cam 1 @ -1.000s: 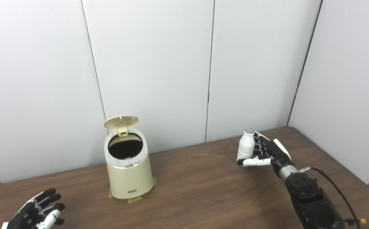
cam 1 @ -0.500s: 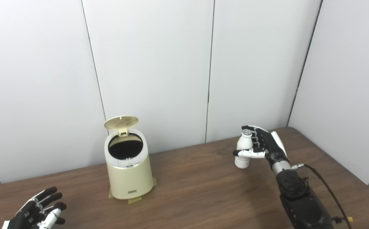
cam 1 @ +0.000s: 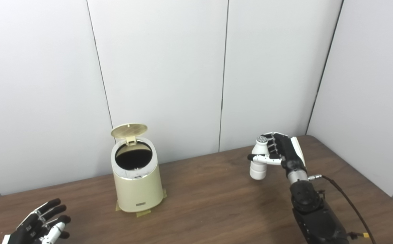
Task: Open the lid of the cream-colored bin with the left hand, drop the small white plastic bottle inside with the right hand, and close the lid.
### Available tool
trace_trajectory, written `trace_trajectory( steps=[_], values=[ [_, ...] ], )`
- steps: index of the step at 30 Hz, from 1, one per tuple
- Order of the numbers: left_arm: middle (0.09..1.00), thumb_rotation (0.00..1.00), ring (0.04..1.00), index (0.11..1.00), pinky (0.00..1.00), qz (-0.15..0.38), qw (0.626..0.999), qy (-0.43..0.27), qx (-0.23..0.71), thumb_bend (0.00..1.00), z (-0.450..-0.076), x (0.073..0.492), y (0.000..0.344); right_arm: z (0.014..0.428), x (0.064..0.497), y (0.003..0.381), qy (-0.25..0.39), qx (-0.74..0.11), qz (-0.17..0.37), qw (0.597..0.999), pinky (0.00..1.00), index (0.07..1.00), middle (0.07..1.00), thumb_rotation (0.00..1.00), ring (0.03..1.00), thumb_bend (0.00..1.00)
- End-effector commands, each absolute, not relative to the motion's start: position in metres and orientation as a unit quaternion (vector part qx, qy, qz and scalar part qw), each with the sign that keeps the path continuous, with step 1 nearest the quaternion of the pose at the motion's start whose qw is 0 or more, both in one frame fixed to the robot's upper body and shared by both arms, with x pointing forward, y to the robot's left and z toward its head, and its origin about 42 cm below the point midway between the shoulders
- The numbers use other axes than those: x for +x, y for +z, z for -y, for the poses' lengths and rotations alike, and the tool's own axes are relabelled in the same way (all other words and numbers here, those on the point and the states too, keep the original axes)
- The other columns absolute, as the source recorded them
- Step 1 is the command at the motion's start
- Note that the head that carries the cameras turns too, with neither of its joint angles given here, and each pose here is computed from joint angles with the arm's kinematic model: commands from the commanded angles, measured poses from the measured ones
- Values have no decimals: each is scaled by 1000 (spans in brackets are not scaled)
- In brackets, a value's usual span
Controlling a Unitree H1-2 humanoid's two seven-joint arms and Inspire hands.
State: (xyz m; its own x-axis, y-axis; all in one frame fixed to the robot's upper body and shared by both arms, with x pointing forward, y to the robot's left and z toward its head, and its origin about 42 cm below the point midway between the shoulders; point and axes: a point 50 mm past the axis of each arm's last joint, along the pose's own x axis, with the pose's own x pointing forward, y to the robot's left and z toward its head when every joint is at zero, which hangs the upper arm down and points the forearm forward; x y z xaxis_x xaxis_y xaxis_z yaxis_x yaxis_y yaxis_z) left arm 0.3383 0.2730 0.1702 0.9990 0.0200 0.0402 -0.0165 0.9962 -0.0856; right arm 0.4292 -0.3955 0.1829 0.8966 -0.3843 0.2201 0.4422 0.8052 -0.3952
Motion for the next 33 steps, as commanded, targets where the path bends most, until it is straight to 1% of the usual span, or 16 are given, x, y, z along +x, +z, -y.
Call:
trace_trajectory(
  steps=[1, 3, 6, 9, 12, 15, 17, 19, 23, 28, 33],
  values=[
    [716, 0, 611, 726, 415, 63, 997, 3, -36, 447, -271, 347, 190, 402, 437, 223, -228, -234, 134, 936, 360, 543, 485, 0, 390, 511],
    [715, 0, 609, 720, 413, 62, 998, 4, -31, 444, -270, 346, 189, 399, 435, 228, -223, -233, 140, 936, 370, 527, 488, 0, 399, 514],
    [722, 0, 621, 719, 443, 68, 997, -1, -21, 450, -269, 346, 188, 392, 433, 238, -207, -226, 161, 938, 363, 527, 488, 0, 396, 514],
    [734, 0, 634, 740, 463, 72, 997, -9, -16, 437, -269, 346, 186, 375, 433, 260, -185, -238, 197, 933, 348, 538, 484, 0, 391, 513],
    [734, 0, 641, 749, 491, 71, 997, -10, -13, 434, -269, 347, 182, 351, 434, 286, -154, -238, 242, 928, 331, 541, 484, 0, 387, 513],
    [726, 0, 642, 733, 487, 73, 997, -8, -5, 455, -267, 349, 178, 324, 436, 312, -122, -225, 283, 925, 319, 541, 482, 0, 386, 513],
    [722, 0, 640, 729, 488, 72, 997, -7, -4, 462, -265, 350, 175, 309, 436, 325, -105, -214, 299, 924, 313, 540, 480, 0, 386, 513],
    [710, 0, 622, 721, 462, 72, 997, -5, -5, 492, -263, 351, 172, 295, 435, 336, -93, -219, 312, 920, 314, 548, 481, 0, 381, 511],
    [696, 0, 610, 711, 454, 73, 997, -6, -8, 512, -259, 353, 165, 255, 432, 356, -55, -215, 347, 911, 313, 544, 488, 0, 385, 512],
    [678, 0, 597, 689, 444, 72, 997, -3, -15, 552, -251, 355, 159, 226, 435, 364, -21, -193, 358, 913, 307, 544, 485, 0, 385, 512],
    [673, 0, 583, 678, 437, 68, 998, 2, -13, 591, -241, 354, 156, 196, 440, 364, -2, -189, 358, 915, 302, 547, 476, 0, 382, 512]
  ],
)
